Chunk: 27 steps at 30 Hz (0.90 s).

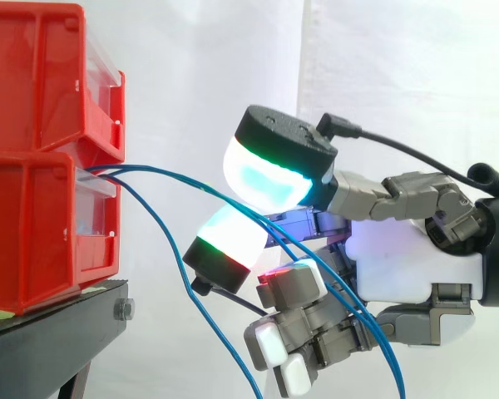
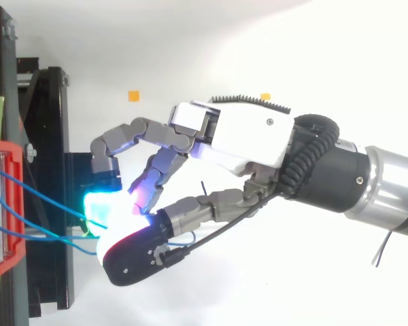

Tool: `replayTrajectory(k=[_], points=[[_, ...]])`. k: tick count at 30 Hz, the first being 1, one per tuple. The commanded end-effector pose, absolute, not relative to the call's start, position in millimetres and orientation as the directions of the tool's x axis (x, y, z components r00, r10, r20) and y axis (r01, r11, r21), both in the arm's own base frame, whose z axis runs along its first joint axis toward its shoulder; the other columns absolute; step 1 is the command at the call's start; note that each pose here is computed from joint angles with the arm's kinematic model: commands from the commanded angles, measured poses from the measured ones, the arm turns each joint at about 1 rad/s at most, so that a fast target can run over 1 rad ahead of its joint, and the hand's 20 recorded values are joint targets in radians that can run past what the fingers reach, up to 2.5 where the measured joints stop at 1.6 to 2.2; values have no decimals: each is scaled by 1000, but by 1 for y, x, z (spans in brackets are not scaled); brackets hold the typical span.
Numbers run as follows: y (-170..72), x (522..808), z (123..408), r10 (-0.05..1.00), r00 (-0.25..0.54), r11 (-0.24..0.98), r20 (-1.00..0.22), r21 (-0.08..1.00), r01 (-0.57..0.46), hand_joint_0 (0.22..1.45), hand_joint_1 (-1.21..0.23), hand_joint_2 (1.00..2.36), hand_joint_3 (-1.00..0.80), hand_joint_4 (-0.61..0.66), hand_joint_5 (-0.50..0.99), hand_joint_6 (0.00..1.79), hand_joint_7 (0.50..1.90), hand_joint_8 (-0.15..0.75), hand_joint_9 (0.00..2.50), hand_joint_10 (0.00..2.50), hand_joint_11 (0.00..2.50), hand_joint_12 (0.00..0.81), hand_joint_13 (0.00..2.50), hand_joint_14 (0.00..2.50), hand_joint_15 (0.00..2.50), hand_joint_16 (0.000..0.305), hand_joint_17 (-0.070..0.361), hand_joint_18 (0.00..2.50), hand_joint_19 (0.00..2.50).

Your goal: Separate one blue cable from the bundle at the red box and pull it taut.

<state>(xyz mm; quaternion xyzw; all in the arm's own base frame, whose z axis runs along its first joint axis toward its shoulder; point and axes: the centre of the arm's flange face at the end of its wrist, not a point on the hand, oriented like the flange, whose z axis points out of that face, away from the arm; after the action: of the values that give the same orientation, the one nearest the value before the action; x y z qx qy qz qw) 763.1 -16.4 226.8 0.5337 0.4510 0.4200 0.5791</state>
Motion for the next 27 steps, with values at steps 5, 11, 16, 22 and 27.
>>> replayTrajectory(k=[5,11,16,22,27], points=[[-17,762,225,968,240,78,-78,997,9,635,-806,1020,-262,67,-182,815,1334,310,1197,35,1190,420,1029,31,778,58,130,795,802],[-17,762,226,968,240,77,-76,997,5,590,-587,1019,-242,80,-181,830,1255,318,1213,34,1168,429,1024,30,782,59,134,800,817],[-14,764,228,969,239,76,-70,997,-14,602,-468,1017,-301,92,-163,802,1221,319,1220,34,1152,432,1021,29,775,59,133,793,832],[-12,765,228,969,236,74,-67,997,-22,591,-448,1009,-402,99,-149,778,1249,322,1247,34,1133,426,1041,30,779,59,132,801,831],[-9,766,230,970,236,71,-61,997,-34,531,-551,1000,-500,114,-147,775,1242,337,1256,33,1156,444,1054,29,776,62,139,827,815]])
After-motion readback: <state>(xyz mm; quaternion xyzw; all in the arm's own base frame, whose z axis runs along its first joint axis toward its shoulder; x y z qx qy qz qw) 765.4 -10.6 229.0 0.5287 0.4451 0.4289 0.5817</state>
